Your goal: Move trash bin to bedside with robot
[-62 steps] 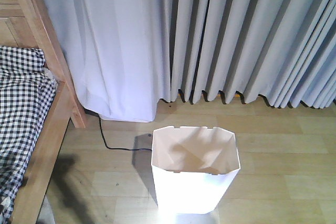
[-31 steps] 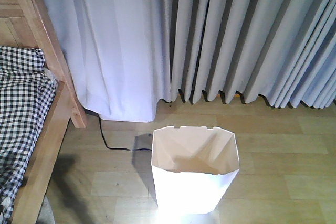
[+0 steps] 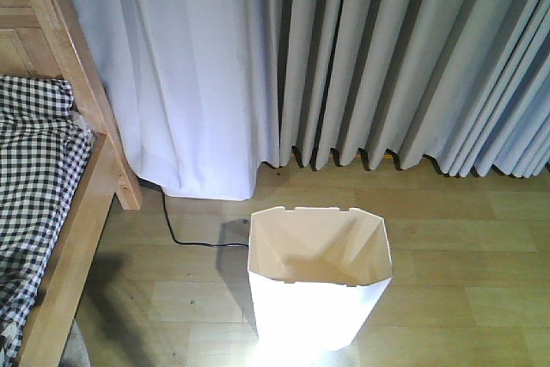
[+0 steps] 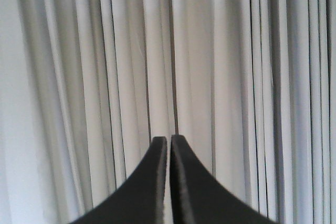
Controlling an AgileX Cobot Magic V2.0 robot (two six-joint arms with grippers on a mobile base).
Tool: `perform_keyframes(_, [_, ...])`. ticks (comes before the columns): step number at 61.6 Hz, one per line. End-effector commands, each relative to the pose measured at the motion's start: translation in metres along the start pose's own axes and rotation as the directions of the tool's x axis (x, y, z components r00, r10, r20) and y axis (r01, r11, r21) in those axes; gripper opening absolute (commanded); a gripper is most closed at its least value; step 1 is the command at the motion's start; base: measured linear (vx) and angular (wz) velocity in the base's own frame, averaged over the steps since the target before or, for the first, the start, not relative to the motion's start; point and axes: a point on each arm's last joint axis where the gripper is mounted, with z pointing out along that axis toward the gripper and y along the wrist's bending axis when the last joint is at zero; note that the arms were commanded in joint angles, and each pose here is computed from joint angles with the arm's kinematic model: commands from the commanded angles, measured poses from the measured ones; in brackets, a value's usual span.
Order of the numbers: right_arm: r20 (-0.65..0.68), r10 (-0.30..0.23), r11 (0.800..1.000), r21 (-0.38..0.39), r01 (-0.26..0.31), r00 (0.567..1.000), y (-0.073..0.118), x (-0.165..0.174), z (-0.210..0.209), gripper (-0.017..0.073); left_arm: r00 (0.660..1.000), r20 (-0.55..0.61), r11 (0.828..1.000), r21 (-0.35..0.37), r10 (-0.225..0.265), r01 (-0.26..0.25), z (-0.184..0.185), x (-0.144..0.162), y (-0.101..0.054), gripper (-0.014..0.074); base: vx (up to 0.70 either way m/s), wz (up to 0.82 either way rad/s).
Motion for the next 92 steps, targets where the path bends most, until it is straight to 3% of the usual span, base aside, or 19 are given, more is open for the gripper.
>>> perform_keyframes(1, [0.01,-0.09,0.995,-0.037,0.09,0.996,0.004,-0.008,0.001,-0.001,0.998,0.056,1.0,0.011,-0.016,0.015,0.002,0.002,0.0,-0.0006,0.0,0.0])
perform_keyframes(5, [-0.015,-0.197,0.975,-0.107,0.194,0.98,0.01,-0.004,0.0,-0.001,0.998,0.056,1.0,0.011,-0.016,0.015,0.002,0.002,0.0,-0.0006,0.0,0.0])
perform_keyframes(8, [-0.044,-0.223,0.967,-0.135,0.216,0.974,0.012,0.0,0.0,-0.001,0.998,0.056,1.0,0.011,-0.016,0.015,0.002,0.002,0.0,-0.0006,0.0,0.0])
perform_keyframes(13, [-0.102,-0.163,0.981,-0.123,0.151,0.981,0.01,0.004,0.0,-0.001,0.998,0.056,1.0,0.011,-0.016,0.015,0.002,0.002,0.0,-0.0006,0.0,0.0])
perform_keyframes(19, [-0.146,-0.023,0.998,-0.062,0.014,0.989,0.006,0.007,0.0,-0.001,0.998,0.056,1.0,0.011,-0.016,0.015,0.002,0.002,0.0,-0.0006,0.0,0.0])
perform_keyframes(26, [-0.156,0.03,0.999,-0.014,-0.033,0.987,0.002,0.007,0.0,-0.001,0.998,0.056,1.0,0.011,-0.016,0.015,0.002,0.002,0.0,-0.0006,0.0,0.0])
perform_keyframes(34, [-0.124,-0.014,1.0,0.0,0.014,0.992,-0.001,0.017,0.001,-0.001,0.998,0.056,1.0,0.011,-0.016,0.015,0.002,0.002,0.0,-0.0006,0.0,0.0])
perform_keyframes(42, [-0.108,0.033,0.999,-0.003,-0.033,0.994,-0.002,0.039,-0.004,-0.001,0.998,0.056,1.0,0.011,-0.016,0.015,0.002,0.002,0.0,-0.0006,0.0,0.0])
perform_keyframes(56, [-0.165,0.02,0.993,-0.115,-0.039,0.986,0.001,0.074,-0.012,-0.001,0.998,0.056,1.0,0.011,-0.016,0.015,0.002,0.002,0.0,-0.0006,0.0,0.0])
perform_keyframes(82, [-0.103,-0.077,0.989,-0.132,0.063,0.992,0.002,0.069,-0.011,-0.001,0.998,0.056,1.0,0.011,-0.016,0.015,0.002,0.002,0.0,-0.0006,0.0,0.0])
perform_keyframes(92, [-0.095,-0.08,0.989,-0.133,0.067,0.992,0.002,0.068,-0.011,-0.001,0.998,0.056,1.0,0.011,-0.016,0.015,0.002,0.002,0.0,-0.0006,0.0,0.0])
